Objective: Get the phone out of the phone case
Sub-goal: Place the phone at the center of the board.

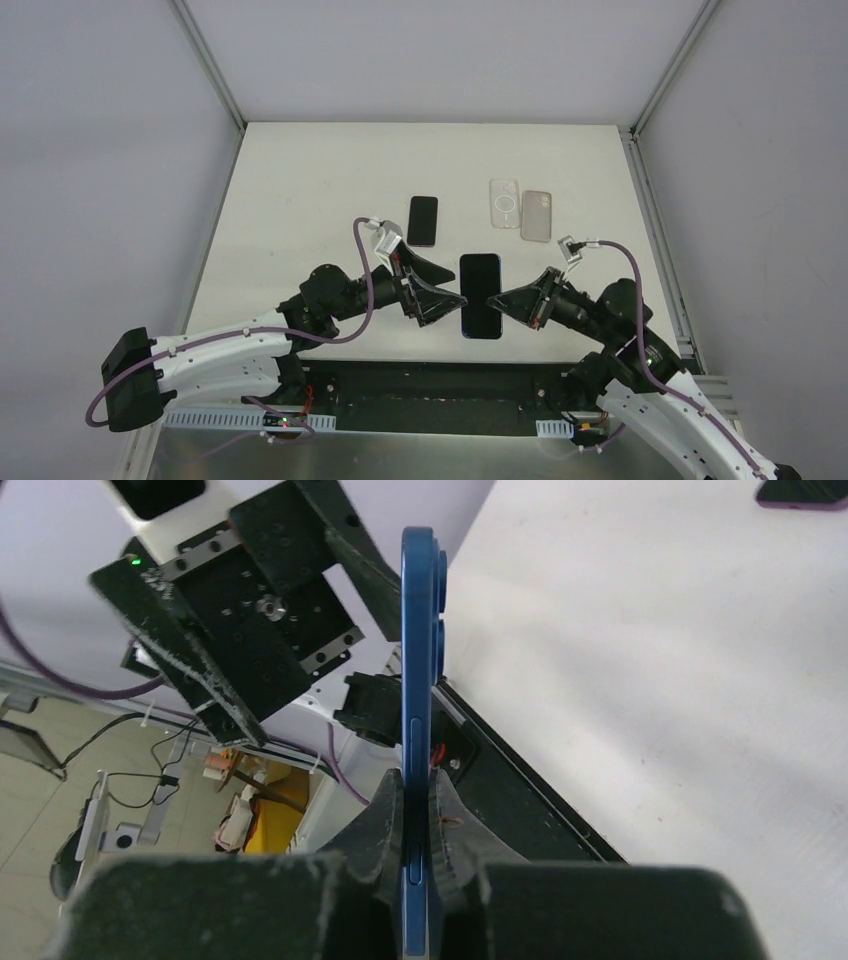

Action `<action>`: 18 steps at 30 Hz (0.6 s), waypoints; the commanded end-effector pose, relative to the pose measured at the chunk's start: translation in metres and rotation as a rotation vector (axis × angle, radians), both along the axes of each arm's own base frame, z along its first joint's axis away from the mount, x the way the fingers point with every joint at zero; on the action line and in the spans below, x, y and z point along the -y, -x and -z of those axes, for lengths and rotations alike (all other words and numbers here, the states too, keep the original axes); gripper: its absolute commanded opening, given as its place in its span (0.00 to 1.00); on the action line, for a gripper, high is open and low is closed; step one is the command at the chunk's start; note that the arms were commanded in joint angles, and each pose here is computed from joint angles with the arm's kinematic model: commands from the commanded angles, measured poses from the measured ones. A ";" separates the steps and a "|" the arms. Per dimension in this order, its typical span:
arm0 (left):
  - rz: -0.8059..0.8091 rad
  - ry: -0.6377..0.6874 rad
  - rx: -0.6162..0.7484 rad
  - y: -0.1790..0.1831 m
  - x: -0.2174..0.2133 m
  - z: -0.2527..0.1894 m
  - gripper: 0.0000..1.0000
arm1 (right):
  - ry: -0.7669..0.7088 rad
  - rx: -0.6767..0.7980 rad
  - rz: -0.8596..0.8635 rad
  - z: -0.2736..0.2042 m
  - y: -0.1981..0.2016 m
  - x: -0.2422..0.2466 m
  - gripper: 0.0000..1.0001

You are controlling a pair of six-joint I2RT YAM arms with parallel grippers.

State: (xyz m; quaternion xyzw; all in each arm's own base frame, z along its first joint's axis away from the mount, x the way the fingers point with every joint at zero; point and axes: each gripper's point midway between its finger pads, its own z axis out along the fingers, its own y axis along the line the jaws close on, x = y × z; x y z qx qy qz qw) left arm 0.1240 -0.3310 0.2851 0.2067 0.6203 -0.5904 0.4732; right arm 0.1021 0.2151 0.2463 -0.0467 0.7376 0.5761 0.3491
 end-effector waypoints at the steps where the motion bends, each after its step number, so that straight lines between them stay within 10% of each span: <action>1: 0.055 0.199 -0.086 0.005 -0.002 -0.036 0.84 | -0.193 0.182 -0.074 -0.064 0.012 -0.005 0.00; 18: 0.100 0.230 -0.128 0.005 0.004 -0.034 0.78 | -0.266 0.198 -0.079 -0.072 0.012 -0.007 0.00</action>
